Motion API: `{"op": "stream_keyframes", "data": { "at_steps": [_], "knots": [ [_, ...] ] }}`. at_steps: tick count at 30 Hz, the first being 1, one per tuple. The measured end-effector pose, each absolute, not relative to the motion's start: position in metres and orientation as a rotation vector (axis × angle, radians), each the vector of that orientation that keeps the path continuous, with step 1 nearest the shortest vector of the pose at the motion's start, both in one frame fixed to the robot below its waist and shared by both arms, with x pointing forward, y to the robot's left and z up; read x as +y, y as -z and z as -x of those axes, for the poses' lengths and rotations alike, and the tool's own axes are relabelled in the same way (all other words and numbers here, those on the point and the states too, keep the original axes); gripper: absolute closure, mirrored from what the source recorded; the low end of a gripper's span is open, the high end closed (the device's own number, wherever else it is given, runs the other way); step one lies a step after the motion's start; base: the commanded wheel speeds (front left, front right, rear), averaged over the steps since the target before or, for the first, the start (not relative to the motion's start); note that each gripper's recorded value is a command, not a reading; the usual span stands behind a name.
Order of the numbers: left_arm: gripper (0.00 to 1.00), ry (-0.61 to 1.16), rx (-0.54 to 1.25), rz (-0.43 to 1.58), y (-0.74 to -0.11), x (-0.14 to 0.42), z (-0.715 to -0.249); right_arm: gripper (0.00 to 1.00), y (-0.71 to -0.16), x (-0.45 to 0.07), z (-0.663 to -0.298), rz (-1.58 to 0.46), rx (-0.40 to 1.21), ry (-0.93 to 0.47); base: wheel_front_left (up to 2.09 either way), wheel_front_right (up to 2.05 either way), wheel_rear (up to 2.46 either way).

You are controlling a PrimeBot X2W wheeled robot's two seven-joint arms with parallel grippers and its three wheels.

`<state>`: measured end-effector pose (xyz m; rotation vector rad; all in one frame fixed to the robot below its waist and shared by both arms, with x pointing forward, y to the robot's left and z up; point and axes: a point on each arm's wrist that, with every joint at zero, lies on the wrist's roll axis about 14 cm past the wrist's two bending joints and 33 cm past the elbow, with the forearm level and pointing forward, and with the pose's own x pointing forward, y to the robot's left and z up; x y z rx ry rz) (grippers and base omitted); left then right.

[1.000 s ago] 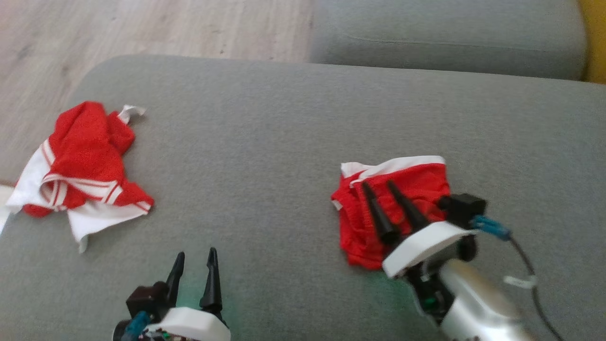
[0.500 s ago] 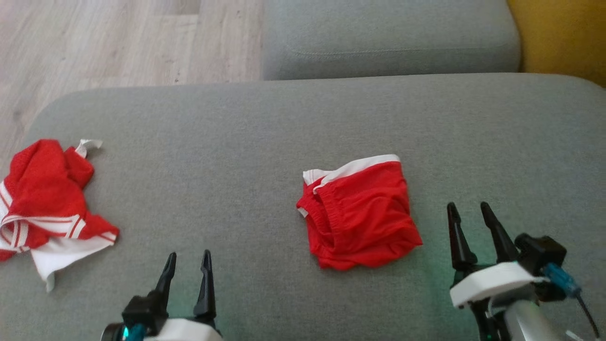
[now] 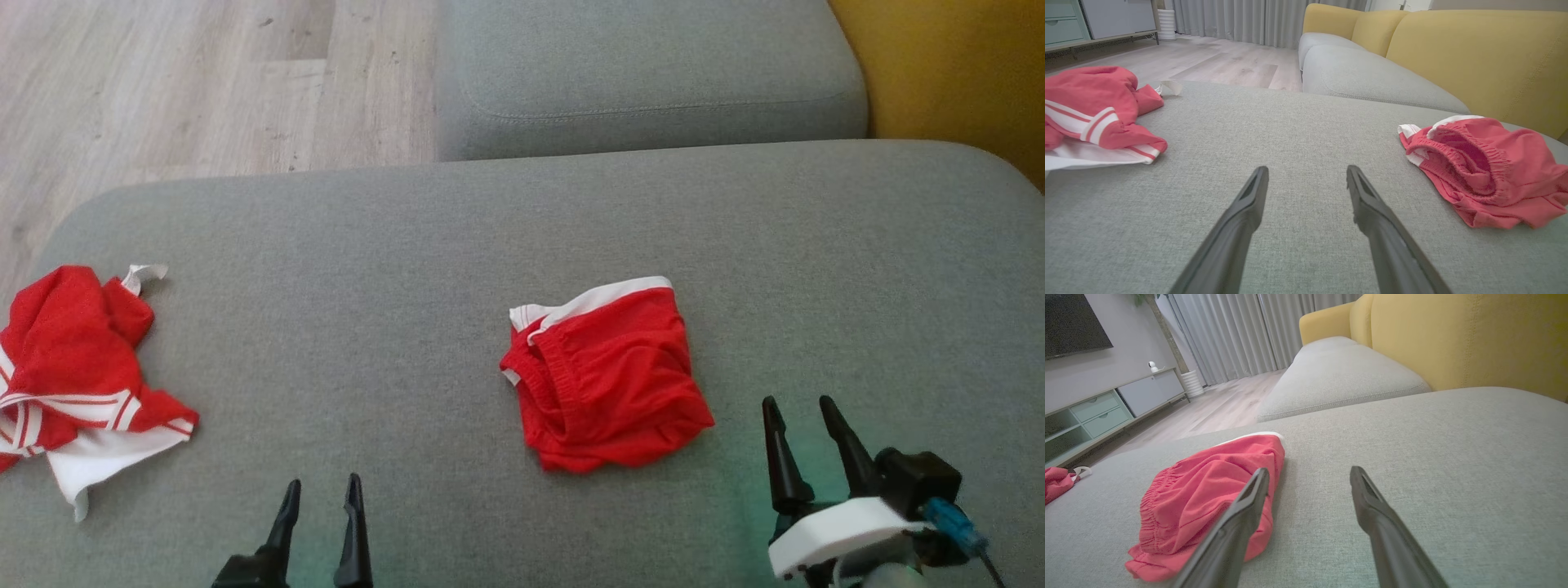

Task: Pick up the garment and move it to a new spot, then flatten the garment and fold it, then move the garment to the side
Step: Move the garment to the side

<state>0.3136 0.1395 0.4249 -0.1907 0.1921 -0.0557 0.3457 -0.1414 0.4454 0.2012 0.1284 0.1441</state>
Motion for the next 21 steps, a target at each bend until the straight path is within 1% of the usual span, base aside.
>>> {"op": "stream_keyframes", "data": {
  "at_steps": [6,8,16,21],
  "knots": [
    [0.00,0.043,0.195,0.193,-0.424,0.143,-0.313,0.00,-0.429,-0.129,-0.343,-0.179,0.188,-0.183,0.00,0.00,0.00],
    [0.00,0.034,0.202,0.196,-0.422,0.145,-0.312,0.00,-0.420,-0.121,-0.343,-0.145,0.219,-0.216,0.00,0.00,0.00],
    [0.00,-0.003,0.234,0.205,-0.412,0.154,-0.306,0.00,-0.412,-0.095,-0.364,-0.057,0.255,-0.315,0.00,0.00,0.00],
    [0.00,-0.035,0.250,0.221,-0.407,0.161,-0.302,0.00,-0.400,-0.087,-0.364,-0.042,0.300,-0.343,0.00,0.00,0.00]
  ]
}}
